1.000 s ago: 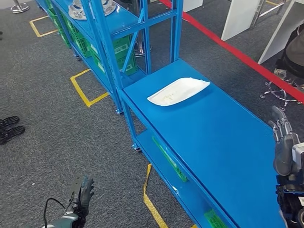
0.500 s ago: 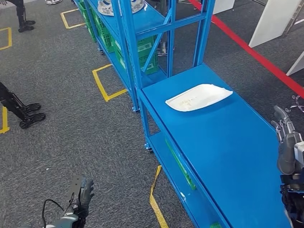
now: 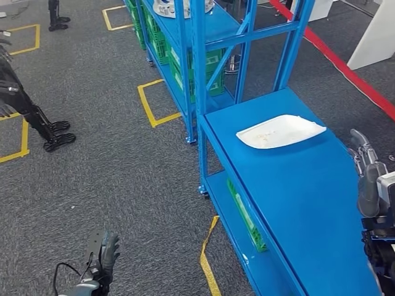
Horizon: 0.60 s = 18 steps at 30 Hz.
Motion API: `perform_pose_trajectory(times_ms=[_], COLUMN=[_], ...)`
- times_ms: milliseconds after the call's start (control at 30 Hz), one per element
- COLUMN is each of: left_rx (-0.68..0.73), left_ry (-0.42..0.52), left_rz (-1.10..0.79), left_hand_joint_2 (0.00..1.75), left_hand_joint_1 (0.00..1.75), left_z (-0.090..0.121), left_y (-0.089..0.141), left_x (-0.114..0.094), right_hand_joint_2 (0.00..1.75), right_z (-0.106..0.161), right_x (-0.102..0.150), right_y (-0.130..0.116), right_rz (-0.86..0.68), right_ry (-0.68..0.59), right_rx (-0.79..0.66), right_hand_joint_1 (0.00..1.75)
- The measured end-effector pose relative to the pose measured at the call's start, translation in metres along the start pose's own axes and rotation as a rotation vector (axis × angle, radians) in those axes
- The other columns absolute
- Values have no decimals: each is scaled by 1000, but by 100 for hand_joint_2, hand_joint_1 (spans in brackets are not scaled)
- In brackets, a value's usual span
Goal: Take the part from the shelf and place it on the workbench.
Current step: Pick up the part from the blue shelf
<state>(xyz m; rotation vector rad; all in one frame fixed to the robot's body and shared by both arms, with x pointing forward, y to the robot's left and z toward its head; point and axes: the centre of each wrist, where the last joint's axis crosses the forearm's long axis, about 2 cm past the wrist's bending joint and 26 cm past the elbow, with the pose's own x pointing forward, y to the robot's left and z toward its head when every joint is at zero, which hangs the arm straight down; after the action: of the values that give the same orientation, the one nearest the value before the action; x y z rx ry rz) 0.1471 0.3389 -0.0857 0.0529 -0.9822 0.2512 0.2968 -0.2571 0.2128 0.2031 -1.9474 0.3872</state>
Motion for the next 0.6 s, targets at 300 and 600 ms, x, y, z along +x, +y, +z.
perform_pose_trajectory(times_ms=[300, 600], left_rx=[-3, -3], left_ry=[3, 10], left_rz=[2, 1], left_hand_joint_2=[0, 0], left_hand_joint_1=[0, 0], left_z=[-1, -1], left_y=[0, 1], left_x=[1, 2], right_hand_joint_2=[0, 0], right_z=[3, 1], right_x=[-4, -3], right_y=[-3, -5], right_rz=[13, 21], right_ry=[22, 22], right_rx=[6, 6], right_hand_joint_1=[0, 0])
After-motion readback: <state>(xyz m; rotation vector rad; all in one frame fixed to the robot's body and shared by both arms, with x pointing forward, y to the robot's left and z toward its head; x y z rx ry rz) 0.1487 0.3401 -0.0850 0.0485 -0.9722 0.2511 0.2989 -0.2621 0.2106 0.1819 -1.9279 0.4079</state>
